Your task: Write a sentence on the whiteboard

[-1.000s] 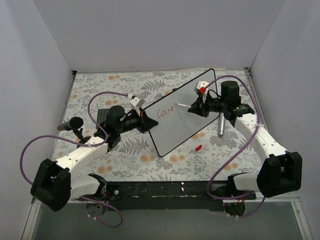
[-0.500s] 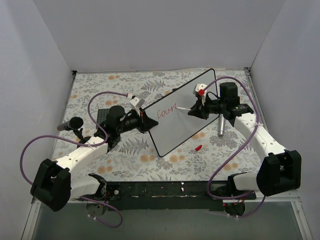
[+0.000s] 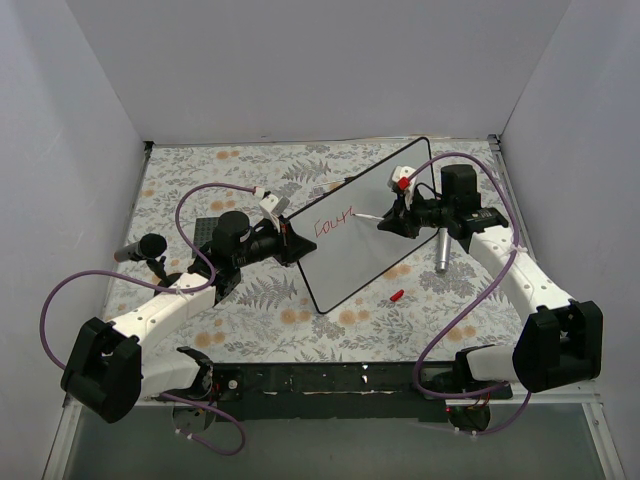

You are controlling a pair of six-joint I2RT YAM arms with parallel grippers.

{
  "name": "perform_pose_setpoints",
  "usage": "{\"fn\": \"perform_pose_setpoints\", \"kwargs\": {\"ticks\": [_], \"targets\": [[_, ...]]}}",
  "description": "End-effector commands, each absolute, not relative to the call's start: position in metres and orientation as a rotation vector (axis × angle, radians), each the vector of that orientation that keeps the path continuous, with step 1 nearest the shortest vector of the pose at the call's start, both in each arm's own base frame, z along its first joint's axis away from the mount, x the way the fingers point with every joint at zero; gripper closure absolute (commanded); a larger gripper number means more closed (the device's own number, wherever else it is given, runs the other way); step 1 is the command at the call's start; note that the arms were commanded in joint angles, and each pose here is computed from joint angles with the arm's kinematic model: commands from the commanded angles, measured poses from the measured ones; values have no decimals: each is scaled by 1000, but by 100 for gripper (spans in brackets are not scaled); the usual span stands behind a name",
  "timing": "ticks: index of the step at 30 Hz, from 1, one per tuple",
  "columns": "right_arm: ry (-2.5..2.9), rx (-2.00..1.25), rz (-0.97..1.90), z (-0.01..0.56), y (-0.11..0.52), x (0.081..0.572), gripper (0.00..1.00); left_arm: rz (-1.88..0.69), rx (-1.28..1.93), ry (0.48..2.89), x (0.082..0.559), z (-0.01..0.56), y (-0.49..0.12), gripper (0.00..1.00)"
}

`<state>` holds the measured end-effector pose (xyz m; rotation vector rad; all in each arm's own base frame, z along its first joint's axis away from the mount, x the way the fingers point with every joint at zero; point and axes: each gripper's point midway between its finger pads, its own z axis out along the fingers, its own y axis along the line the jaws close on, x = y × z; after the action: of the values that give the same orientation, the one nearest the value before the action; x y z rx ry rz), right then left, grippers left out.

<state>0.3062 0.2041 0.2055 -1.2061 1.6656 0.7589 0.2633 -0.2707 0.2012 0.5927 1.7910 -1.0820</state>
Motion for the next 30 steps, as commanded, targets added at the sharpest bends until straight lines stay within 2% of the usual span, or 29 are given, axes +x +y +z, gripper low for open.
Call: {"fn": "perform_pose_setpoints", "kwargs": {"ticks": [1,15,30], "targets": [[1594,-1164,670,238,201,326,99,-1092,689,1725,256,214,-277,100],[1562,-1142,667,254,204,332,99,-1096,693,1724,257,214,-278,100],[1565,-1179,732,244,209,321,99,-1098,695,1727,257,214,-278,100]]}}
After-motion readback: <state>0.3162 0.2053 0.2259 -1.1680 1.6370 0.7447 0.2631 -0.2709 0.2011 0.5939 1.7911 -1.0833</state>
